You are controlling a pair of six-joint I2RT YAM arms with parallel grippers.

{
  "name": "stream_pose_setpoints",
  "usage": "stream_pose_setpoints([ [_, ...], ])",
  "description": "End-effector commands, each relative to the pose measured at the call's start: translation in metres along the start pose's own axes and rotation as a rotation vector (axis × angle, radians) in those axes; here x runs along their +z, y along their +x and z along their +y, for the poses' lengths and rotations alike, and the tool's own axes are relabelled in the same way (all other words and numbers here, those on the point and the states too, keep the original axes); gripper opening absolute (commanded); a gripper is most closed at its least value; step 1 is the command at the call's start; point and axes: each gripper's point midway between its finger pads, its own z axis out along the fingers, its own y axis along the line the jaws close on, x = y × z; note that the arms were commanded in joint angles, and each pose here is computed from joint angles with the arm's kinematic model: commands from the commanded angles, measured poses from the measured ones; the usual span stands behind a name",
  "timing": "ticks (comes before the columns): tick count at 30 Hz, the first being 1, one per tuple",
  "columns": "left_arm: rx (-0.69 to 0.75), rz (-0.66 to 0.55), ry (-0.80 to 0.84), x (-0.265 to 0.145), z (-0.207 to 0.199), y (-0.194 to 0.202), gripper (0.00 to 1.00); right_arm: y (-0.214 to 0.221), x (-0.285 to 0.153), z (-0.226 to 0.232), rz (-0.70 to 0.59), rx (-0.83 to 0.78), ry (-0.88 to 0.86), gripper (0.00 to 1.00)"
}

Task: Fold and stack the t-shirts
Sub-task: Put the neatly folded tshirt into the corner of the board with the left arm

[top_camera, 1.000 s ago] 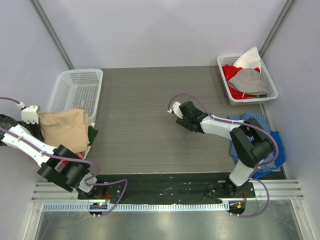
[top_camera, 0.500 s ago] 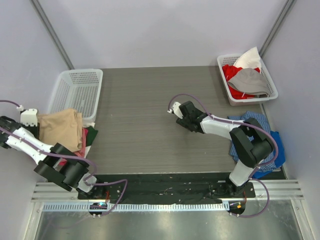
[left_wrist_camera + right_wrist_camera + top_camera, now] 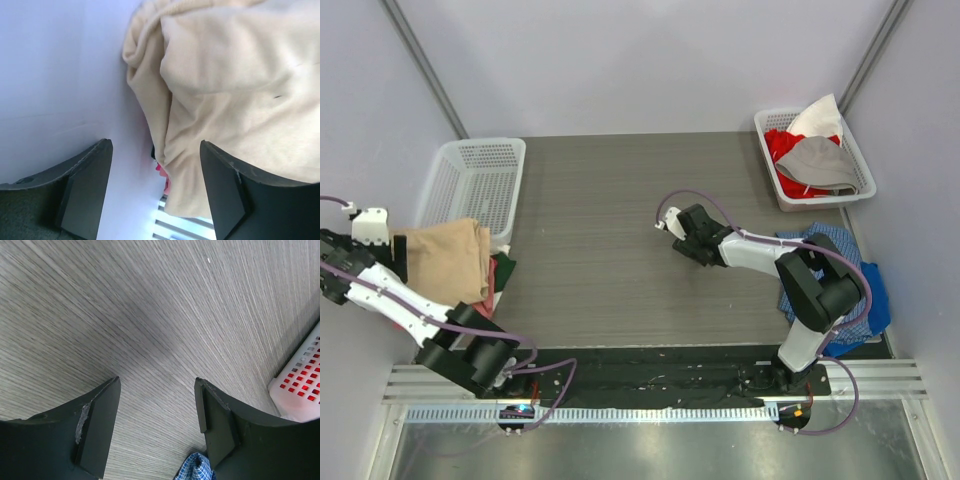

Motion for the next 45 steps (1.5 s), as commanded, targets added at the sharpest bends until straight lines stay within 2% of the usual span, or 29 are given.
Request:
stream_pose_setpoints([
  [1,0.022,-0.185,-0.032,-0.035,0.001,-0.048,0.76,-0.006,0.001,0.0,-0.013,0.016,0.005,0.69],
  [5,0.015,-0.245,0.057,-0.058,-0.027,-0.062,0.81,-0.012,-0.005,-0.008,-0.042,0.039,0.036,0.69],
  [9,-0.027,-0.366,0.22,-0.076,-0.068,-0.081,0.9,-0.025,-0.015,-0.025,-0.083,0.116,0.091,0.7],
  [11,-0.106,-0.418,0.293,-0.081,-0.086,-0.088,0.94,-0.032,-0.02,-0.033,-0.1,0.151,0.114,0.7],
  [12,-0.137,-0.441,0.319,-0.082,-0.092,-0.092,0.94,-0.04,-0.026,-0.041,-0.123,0.179,0.132,0.7],
  [13,-0.24,-0.459,0.372,-0.086,-0.102,-0.098,0.94,-0.042,-0.029,-0.048,-0.127,0.219,0.16,0.7],
  [15,-0.272,-0.502,0.402,-0.084,-0.111,-0.11,0.94,-0.05,-0.039,-0.065,-0.143,0.283,0.22,0.71],
  [16,-0.346,-0.509,0.419,-0.082,-0.114,-0.116,0.95,-0.052,-0.042,-0.071,-0.149,0.303,0.242,0.71],
  [18,-0.345,-0.52,0.462,-0.083,-0.134,-0.13,0.96,-0.058,-0.05,-0.086,-0.162,0.337,0.29,0.71],
  [19,-0.344,-0.508,0.43,-0.078,-0.136,-0.132,0.96,-0.059,-0.054,-0.095,-0.163,0.359,0.325,0.7],
  [20,-0.336,-0.501,0.49,-0.079,-0.16,-0.142,0.96,-0.06,-0.056,-0.099,-0.169,0.374,0.338,0.71],
  [25,-0.33,-0.489,0.523,-0.07,-0.204,-0.172,0.96,-0.066,-0.071,-0.13,-0.218,0.496,0.376,0.72],
  [27,-0.311,-0.443,0.518,-0.059,-0.226,-0.18,0.96,-0.073,-0.079,-0.143,-0.247,0.547,0.385,0.72],
  [29,-0.273,-0.403,0.541,-0.046,-0.252,-0.192,0.96,-0.071,-0.081,-0.149,-0.224,0.566,0.401,0.74],
  [32,-0.265,-0.381,0.511,-0.027,-0.271,-0.209,0.96,-0.076,-0.094,-0.169,-0.236,0.631,0.463,0.8],
  [36,-0.239,-0.368,0.409,-0.003,-0.285,-0.227,0.96,-0.085,-0.106,-0.179,-0.3,0.692,0.459,0.86],
  [37,-0.215,-0.366,0.416,0.002,-0.299,-0.233,0.96,-0.086,-0.109,-0.182,-0.313,0.708,0.462,0.88],
  [45,-0.12,-0.421,0.487,0.0,-0.352,-0.263,0.98,-0.081,-0.125,-0.205,-0.317,0.786,0.55,0.89],
])
